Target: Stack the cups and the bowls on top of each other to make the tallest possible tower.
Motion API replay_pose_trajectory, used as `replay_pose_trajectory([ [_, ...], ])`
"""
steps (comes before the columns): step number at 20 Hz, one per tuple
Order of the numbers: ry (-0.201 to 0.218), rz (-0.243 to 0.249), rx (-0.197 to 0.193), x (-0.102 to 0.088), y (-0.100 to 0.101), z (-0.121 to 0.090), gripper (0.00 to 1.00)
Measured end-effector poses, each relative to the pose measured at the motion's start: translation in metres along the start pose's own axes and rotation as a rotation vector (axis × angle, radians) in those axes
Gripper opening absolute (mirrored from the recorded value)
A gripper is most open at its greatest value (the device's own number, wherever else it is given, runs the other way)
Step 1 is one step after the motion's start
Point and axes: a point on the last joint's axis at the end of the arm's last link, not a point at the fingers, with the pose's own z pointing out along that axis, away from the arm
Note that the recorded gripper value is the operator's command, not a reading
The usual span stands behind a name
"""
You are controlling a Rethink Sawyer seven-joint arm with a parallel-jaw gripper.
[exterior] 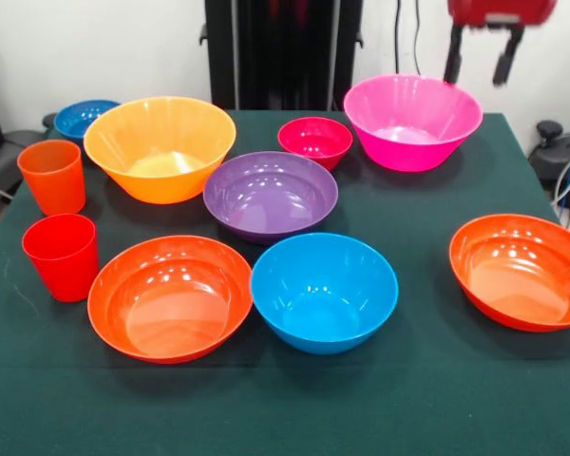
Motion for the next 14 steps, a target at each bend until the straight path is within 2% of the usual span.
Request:
replay_pose_trajectory([
  [5,0.012,0.010,0.002,-0.032,0.012,0.047,1.00],
  [9,0.005,0.001,0.007,-0.055,0.018,0.075,1.00],
  [11,-0.001,-0.004,0.016,-0.073,0.022,0.092,1.00],
  [14,0.008,-0.007,0.032,-0.093,0.024,0.110,1.00],
])
